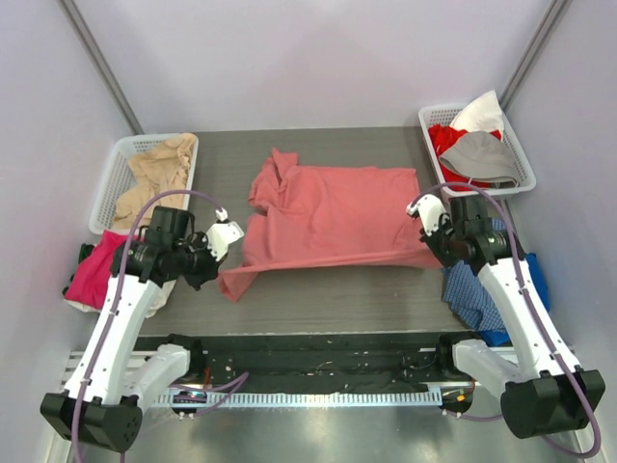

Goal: Fold and stack the t-shirts
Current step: Flatten the tshirt out

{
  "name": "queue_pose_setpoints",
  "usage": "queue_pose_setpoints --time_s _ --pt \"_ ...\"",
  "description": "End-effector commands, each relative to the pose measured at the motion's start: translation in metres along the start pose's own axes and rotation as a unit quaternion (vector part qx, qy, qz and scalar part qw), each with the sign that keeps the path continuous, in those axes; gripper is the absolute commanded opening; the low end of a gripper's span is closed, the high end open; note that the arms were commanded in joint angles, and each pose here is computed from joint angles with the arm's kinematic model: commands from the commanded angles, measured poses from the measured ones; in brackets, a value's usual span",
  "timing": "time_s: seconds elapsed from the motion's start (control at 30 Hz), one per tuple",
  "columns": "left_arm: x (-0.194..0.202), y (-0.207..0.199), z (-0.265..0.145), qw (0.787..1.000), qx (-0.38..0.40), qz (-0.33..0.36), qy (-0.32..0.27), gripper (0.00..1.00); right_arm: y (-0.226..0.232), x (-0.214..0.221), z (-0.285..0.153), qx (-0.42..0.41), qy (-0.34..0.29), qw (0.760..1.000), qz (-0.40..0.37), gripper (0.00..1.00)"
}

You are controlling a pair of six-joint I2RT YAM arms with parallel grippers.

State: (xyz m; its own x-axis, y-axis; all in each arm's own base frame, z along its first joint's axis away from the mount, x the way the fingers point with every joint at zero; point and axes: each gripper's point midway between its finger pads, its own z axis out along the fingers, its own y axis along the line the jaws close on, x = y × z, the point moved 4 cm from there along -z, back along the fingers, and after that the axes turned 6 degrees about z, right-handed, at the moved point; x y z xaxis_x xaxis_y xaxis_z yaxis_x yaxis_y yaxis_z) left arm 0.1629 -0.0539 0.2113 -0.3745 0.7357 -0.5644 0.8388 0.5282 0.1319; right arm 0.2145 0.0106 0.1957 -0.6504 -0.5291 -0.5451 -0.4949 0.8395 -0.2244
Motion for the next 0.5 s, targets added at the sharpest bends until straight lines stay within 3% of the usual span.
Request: queue_pose_setpoints --time_s 0.0,0.3,0.47 --pt "0.009 -0.010 0.005 0.999 0.039 -0.015 0.021 0.00 0.004 0.018 0.008 -0.011 0.033 0.999 -0.010 0.01" --pt "0.011 -0.016 0.018 0.994 0.090 -0.034 0.044 0.16 0.002 0.052 0.030 0.013 0.096 0.995 -0.032 0.02" --pt "0.013 -0.012 0.026 0.994 0.091 -0.032 0.053 0.32 0.000 0.056 0.033 0.022 0.104 0.994 -0.036 0.10"
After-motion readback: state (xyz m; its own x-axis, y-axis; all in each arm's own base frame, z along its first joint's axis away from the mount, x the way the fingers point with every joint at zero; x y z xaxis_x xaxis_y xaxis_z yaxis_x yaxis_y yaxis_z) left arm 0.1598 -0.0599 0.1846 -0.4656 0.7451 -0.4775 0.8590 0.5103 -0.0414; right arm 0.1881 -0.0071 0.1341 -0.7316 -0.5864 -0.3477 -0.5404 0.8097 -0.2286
